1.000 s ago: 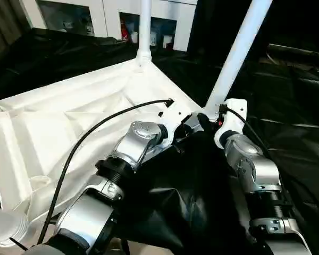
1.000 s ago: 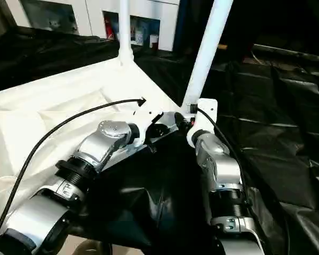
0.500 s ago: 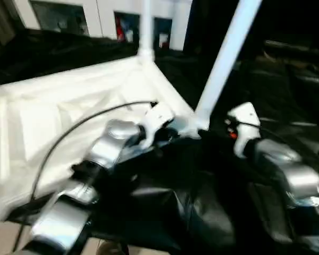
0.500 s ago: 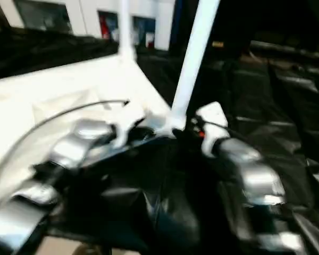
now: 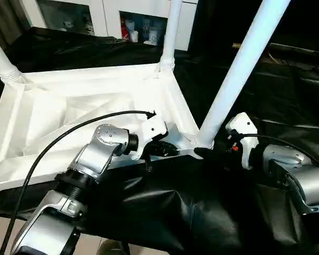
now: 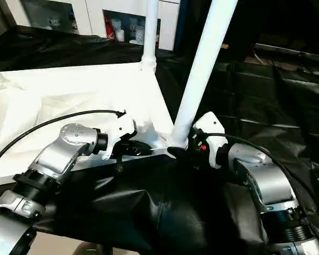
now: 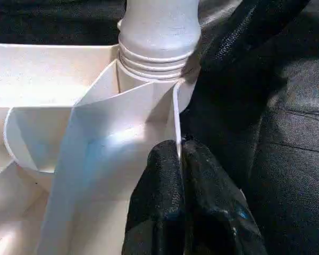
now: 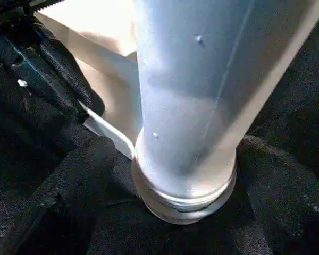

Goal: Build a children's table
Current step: Rotate leg to tighten

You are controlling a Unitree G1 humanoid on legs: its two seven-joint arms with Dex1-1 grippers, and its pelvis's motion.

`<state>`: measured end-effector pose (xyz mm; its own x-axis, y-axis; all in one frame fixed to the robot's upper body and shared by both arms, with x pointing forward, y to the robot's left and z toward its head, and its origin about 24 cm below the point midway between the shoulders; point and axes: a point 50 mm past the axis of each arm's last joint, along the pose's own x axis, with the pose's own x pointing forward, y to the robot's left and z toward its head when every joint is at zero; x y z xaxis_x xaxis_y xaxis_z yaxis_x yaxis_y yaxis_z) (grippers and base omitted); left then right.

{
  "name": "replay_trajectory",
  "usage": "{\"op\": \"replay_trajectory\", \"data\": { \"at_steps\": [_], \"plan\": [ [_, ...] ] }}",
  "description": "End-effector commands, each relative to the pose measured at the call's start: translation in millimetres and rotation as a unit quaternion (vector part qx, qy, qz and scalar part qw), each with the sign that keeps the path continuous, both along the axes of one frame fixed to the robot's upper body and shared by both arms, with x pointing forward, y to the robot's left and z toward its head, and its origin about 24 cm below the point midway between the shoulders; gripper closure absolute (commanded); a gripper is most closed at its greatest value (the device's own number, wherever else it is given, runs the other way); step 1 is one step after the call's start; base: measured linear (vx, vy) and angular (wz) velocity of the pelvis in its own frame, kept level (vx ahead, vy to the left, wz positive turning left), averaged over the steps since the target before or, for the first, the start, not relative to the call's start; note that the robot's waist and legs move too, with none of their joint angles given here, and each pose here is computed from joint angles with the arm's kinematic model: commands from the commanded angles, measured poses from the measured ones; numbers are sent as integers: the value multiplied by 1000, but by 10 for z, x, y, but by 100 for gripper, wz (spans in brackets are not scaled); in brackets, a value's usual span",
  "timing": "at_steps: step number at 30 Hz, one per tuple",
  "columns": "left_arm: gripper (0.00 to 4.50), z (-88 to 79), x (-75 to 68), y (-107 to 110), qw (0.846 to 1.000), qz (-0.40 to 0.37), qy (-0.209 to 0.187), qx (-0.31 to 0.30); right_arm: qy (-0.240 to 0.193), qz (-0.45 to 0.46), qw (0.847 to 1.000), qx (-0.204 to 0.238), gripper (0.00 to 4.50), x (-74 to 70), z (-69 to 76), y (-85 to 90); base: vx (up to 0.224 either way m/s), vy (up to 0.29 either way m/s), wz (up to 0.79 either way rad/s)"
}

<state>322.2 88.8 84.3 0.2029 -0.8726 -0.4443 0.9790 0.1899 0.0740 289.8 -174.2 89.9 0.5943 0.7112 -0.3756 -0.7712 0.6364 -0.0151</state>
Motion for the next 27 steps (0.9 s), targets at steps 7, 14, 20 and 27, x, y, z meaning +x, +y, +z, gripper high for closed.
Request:
{"op": "replay_trajectory", "data": {
  "at_steps": [7,14,20,27],
  "plan": [
    [450,50,-45,-90,999,-28,2,-30,7,11,1000,9,96,-9,5,19,0,0,0],
    [450,52,-44,-89,999,-27,3,-30,11,11,1000,6,160,-17,-25,25,0,0,0],
    [450,53,-44,-82,999,-25,3,-28,13,4,1000,7,188,-14,-52,31,0,0,0],
    [450,-5,171,-189,996,93,-12,-13,35,-118,992,33,193,87,-250,66,0,0,0]
  ]
}}
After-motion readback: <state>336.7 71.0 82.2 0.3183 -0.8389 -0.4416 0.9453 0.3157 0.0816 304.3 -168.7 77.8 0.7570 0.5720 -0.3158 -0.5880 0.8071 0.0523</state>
